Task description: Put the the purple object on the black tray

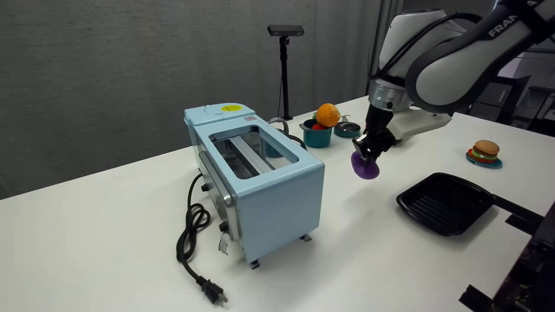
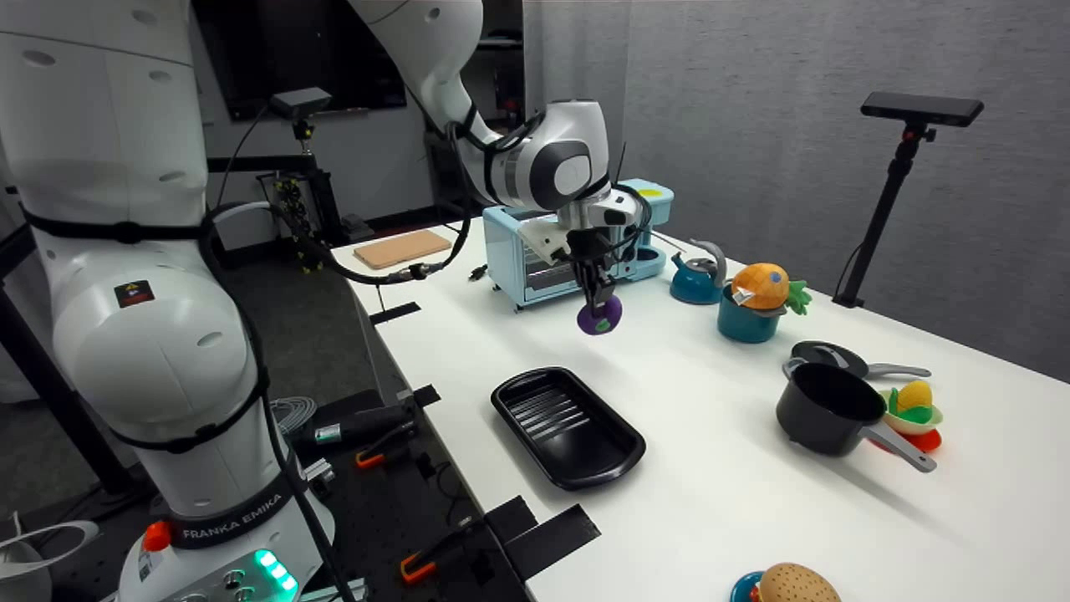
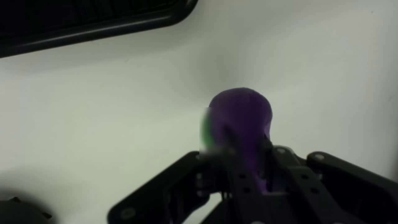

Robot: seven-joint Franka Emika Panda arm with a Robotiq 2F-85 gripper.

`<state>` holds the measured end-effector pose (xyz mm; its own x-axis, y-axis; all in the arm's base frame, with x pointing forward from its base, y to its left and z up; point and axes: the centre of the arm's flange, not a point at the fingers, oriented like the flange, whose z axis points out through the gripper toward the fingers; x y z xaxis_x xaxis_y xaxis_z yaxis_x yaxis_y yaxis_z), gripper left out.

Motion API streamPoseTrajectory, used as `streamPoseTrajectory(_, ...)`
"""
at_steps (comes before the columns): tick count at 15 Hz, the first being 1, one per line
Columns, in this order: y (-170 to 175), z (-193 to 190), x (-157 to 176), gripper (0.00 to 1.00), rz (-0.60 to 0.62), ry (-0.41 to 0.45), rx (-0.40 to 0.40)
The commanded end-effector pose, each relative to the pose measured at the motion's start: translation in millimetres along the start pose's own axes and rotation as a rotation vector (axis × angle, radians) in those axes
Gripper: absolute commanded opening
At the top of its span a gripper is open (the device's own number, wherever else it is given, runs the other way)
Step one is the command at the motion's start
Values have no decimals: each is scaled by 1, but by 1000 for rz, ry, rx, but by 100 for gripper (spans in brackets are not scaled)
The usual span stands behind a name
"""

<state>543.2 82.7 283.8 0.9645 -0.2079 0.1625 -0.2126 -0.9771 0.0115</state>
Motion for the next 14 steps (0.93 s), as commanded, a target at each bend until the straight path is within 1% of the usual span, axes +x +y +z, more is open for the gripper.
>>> streamPoseTrajectory(1, 18, -26, -43, 4, 30, 49, -24)
streamPoseTrajectory(5, 44, -46, -71, 4, 54, 73, -64)
streamPoseTrajectory(11, 84, -67, -103, 4, 126, 79, -67)
streamPoseTrajectory(14, 96, -74, -117, 4, 142, 92, -85)
